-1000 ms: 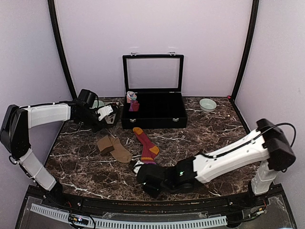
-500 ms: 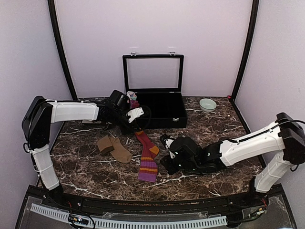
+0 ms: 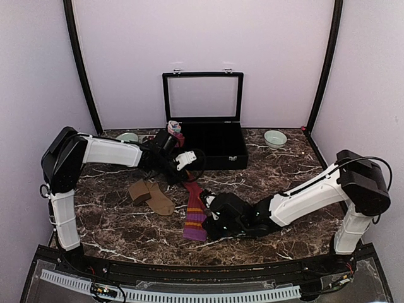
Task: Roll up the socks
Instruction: Adjust the sock at the center of the board.
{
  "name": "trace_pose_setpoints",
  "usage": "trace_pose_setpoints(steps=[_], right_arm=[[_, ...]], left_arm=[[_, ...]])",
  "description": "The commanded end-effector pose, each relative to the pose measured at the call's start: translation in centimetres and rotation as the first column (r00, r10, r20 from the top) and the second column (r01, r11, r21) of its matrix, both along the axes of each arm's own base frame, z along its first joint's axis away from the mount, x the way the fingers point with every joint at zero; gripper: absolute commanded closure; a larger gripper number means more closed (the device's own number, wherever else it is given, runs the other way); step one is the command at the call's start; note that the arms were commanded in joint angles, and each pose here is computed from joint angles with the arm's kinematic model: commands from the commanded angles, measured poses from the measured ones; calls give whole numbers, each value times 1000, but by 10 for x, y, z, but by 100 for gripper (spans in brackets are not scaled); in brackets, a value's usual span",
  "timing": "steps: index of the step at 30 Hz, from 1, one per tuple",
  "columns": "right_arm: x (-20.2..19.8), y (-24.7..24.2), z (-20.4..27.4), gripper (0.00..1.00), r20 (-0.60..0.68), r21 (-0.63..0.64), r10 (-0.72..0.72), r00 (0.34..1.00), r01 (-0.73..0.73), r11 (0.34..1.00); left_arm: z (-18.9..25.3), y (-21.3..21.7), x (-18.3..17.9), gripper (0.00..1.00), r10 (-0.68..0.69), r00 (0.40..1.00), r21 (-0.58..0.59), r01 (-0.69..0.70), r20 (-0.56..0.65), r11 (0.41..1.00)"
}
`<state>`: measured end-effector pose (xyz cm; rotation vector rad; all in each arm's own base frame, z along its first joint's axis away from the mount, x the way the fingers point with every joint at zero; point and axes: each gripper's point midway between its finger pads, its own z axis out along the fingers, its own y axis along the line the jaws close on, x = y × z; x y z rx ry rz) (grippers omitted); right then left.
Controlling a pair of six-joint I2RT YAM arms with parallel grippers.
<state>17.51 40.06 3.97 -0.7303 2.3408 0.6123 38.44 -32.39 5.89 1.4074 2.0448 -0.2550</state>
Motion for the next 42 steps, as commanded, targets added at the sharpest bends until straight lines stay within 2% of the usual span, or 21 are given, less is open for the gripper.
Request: trace_pose_setpoints(steps=[1, 9, 18, 23, 27, 29, 33, 37, 42], right_arm=[[-18, 23, -1, 85, -11, 28, 56, 998, -56, 998], [-42, 19, -18, 87, -39, -20, 92, 995, -93, 995], [-61, 14, -17, 91, -74, -33, 127, 989, -129, 991], [-56, 13, 10, 86, -54, 34, 108, 993, -106, 994], [-41, 9, 40, 69, -33, 109, 78, 996, -74, 991], [-29, 4, 48, 66, -24, 135, 53, 998, -49, 990], [11, 3, 74, 67, -11, 214, 20, 1000, -18, 977], [47, 22, 74, 72, -12, 207, 40, 999, -36, 978], [73, 52, 59, 83, -55, 216, 85, 995, -71, 974]], left_arm=[[-17, 19, -8, 83, -23, 999, 98, 18, 43, 995], [-37, 43, -16, 83, -19, 998, 197, 7, 58, 980], [-21, 36, -14, 80, -23, 997, 154, 12, 70, 988], [10, 28, -31, 68, -63, 998, 72, 61, 26, 996], [34, 31, -40, 58, -70, 997, 6, 71, -13, 997], [45, 37, -40, 54, -63, 997, -24, 62, -41, 998], [63, 47, -42, 45, -53, 994, -75, 47, -92, 996], [76, 64, -48, 44, -31, 988, -114, 14, -152, 993], [83, 90, -57, 44, -8, 991, -120, -8, -135, 993]])
